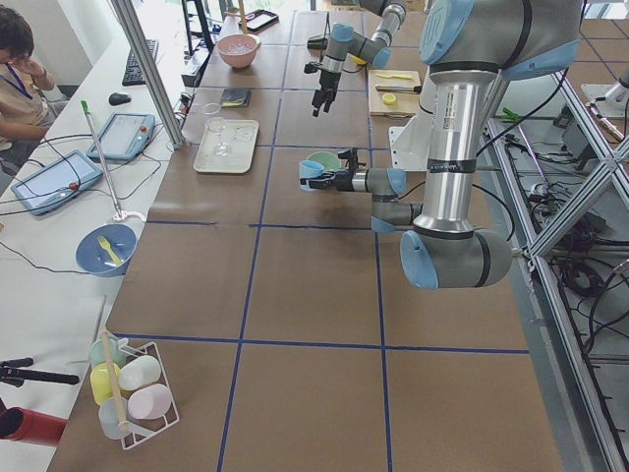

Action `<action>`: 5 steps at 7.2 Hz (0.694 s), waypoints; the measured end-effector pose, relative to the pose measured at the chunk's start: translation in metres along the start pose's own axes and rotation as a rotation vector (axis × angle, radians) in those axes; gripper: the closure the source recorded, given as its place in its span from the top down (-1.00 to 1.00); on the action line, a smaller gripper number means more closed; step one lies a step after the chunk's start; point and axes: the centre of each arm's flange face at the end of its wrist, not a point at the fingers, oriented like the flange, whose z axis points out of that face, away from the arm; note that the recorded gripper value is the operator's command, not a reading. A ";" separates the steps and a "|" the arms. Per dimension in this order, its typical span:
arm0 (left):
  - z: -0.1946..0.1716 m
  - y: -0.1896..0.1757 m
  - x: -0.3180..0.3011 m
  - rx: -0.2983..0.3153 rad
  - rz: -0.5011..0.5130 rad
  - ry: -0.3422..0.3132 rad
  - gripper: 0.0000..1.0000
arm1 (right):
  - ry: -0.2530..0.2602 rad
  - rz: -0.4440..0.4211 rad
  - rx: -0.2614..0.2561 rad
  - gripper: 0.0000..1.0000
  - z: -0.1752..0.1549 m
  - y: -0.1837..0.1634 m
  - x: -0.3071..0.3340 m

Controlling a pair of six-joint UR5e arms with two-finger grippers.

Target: Pour ice into bowl

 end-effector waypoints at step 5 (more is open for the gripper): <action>0.005 -0.043 0.046 -0.166 0.698 -0.024 -1.00 | 0.034 -0.038 0.052 1.00 0.002 -0.038 0.017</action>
